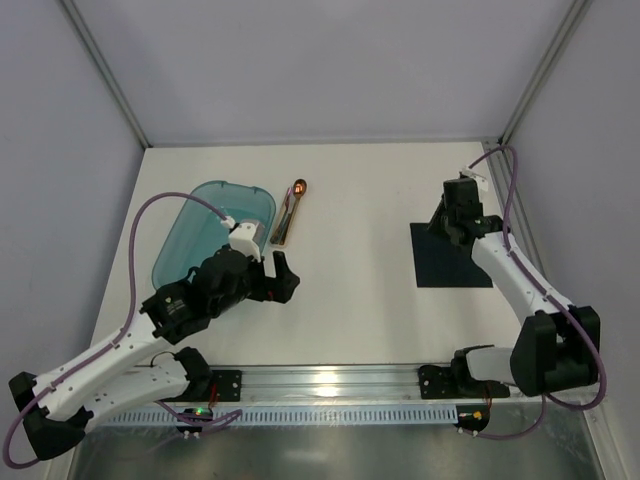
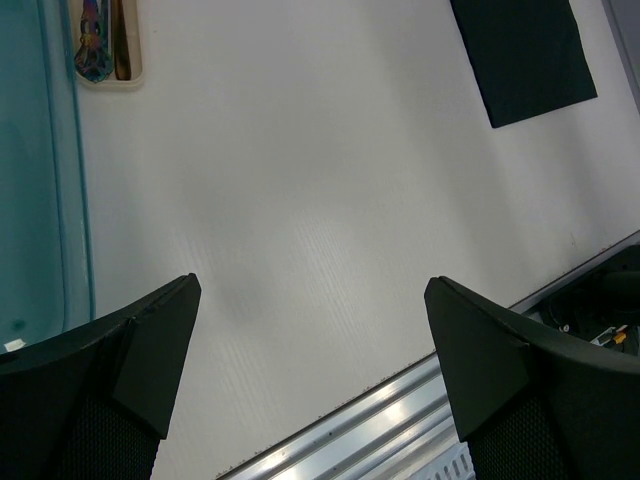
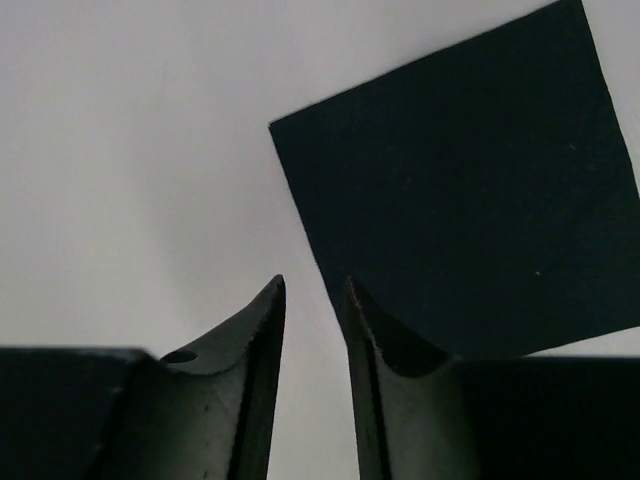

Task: Place the utensils on the paper napkin and roll it up
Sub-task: Move the napkin to the center of the board.

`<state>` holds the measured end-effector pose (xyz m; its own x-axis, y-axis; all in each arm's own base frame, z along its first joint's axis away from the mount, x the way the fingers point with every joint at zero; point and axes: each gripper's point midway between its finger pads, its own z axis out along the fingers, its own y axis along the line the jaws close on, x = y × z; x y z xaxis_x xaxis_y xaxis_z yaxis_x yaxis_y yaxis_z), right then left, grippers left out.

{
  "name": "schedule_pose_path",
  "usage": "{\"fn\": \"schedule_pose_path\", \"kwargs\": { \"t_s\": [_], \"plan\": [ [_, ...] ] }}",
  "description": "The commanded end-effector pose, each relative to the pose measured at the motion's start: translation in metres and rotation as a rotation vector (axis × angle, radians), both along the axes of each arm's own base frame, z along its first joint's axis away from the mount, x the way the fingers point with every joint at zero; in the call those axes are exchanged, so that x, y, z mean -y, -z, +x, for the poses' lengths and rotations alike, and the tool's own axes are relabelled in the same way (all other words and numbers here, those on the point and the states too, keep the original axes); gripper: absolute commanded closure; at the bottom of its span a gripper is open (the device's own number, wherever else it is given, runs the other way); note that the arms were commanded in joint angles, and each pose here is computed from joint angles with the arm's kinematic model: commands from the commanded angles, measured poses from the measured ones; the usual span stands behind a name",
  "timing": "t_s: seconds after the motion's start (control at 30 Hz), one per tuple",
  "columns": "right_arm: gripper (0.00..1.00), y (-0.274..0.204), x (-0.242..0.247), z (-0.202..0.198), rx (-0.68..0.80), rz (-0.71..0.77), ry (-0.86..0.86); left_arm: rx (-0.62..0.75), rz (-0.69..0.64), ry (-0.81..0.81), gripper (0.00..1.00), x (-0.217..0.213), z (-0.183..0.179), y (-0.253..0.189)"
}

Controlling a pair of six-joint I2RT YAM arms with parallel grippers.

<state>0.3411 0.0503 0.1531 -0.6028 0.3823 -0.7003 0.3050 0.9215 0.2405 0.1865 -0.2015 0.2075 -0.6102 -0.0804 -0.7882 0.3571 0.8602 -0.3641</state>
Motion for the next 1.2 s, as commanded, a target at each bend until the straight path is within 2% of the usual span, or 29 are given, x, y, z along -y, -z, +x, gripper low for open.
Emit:
{"fn": "schedule_pose_path", "kwargs": {
  "t_s": [0.0, 0.03, 0.13, 0.2, 0.33, 0.73, 0.9, 1.17],
  "plan": [
    [0.69, 0.012, 0.016, 0.013, -0.033, -0.026, 0.057, 0.026, -0.012, -0.015, 0.0, -0.002, 0.003, -0.007],
    [0.79, 0.017, 0.023, 0.012, -0.053, -0.045, 0.079, 0.027, -0.011, -0.013, 0.0, -0.002, 0.002, -0.007],
    [0.85, 0.038, 0.042, -0.001, -0.136, -0.11, 0.175, 0.026, -0.014, -0.011, 0.0, -0.002, 0.002, -0.007],
    [0.96, 0.057, 0.052, -0.017, -0.225, -0.143, 0.239, 0.024, -0.012, -0.012, 0.0, -0.003, 0.002, -0.005],
    [0.96, 0.081, 0.059, -0.032, -0.303, -0.169, 0.267, 0.016, -0.001, -0.017, 0.0, -0.004, 0.002, -0.003],
    [0.96, 0.119, 0.044, -0.037, -0.307, -0.094, 0.231, 0.027, -0.004, -0.029, 0.0, -0.008, 0.001, -0.011],
    [0.96, 0.14, 0.037, -0.049, -0.351, -0.063, 0.212, 0.029, -0.002, -0.033, 0.0, -0.008, 0.003, -0.013],
    [0.96, 0.15, -0.009, -0.045, -0.358, 0.008, 0.11, 0.02, -0.009, -0.029, 0.0, -0.003, 0.004, -0.013]
  ]
}}
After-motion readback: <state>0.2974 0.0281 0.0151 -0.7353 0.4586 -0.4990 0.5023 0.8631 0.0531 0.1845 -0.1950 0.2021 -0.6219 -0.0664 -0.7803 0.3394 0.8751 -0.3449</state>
